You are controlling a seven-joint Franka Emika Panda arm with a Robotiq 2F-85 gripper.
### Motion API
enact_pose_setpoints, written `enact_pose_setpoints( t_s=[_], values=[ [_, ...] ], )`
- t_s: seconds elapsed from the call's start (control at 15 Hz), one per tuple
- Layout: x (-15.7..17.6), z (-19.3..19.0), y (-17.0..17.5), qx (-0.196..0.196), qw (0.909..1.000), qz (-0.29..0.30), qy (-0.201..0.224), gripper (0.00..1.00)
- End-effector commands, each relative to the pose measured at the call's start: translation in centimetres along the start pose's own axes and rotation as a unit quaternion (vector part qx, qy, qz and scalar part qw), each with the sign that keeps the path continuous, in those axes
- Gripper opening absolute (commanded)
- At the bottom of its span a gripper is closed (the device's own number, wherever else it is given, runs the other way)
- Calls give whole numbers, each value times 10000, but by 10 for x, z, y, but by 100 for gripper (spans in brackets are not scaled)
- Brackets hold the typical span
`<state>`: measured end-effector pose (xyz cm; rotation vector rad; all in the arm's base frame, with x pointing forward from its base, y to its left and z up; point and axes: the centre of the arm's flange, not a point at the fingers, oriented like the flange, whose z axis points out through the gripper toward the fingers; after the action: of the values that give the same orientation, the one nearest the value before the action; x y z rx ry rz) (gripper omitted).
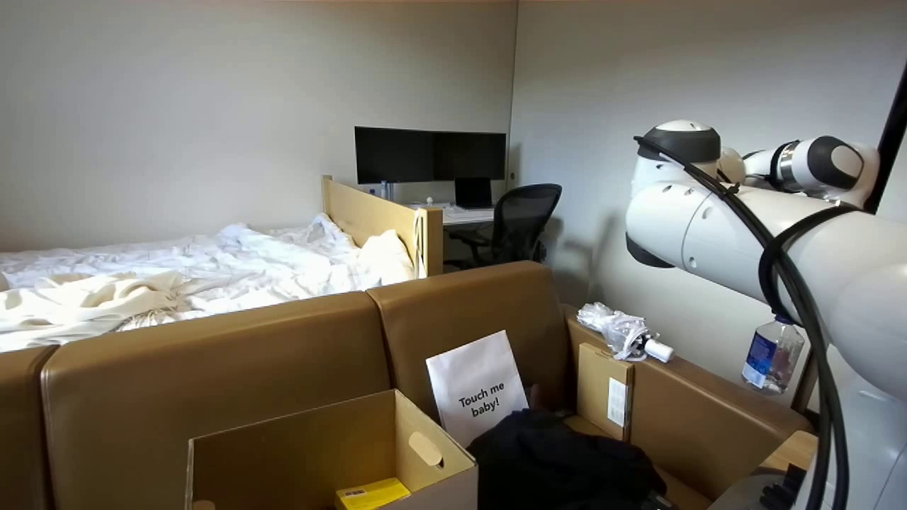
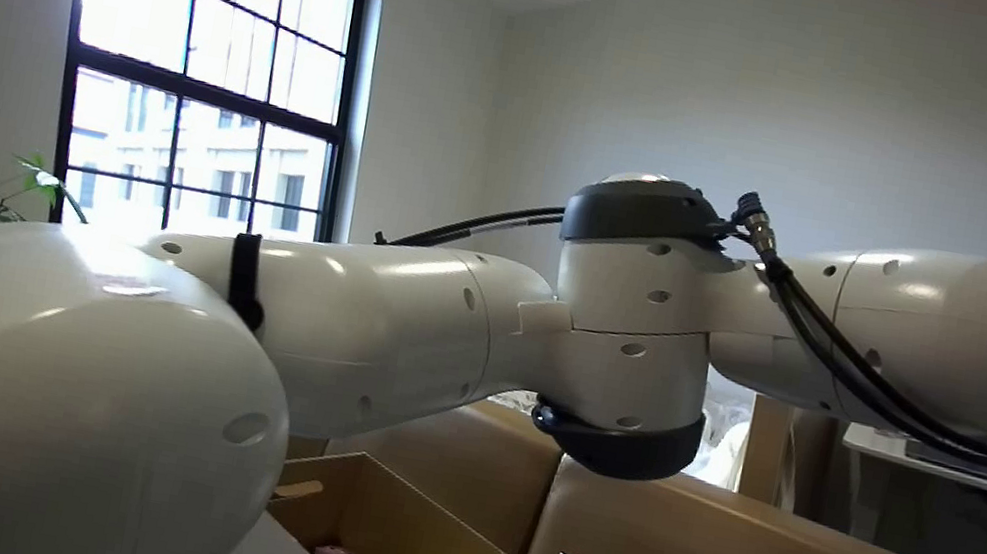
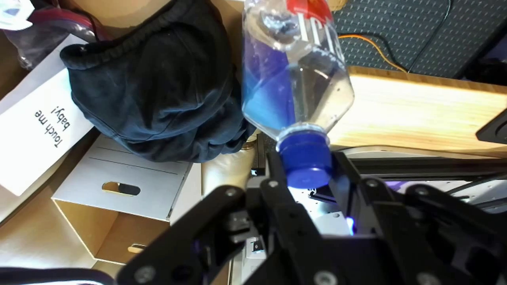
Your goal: Remove the black cloth and bottle and put the on the sofa
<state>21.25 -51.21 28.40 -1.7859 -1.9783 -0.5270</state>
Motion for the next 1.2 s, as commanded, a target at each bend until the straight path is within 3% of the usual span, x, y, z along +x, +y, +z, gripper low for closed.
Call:
enact_pose_setpoints(
  t_s=[0.0,0.8,0.87,0.93,1.13],
  values=[
    [-30,5,44,-173,9994,264,-162,12],
    [-42,31,18,-343,9967,665,-323,12],
    [-42,31,17,-365,9963,688,-372,23],
    [-41,31,16,-392,9962,687,-370,58],
    [-40,31,13,-442,9957,707,-401,70]
  ],
)
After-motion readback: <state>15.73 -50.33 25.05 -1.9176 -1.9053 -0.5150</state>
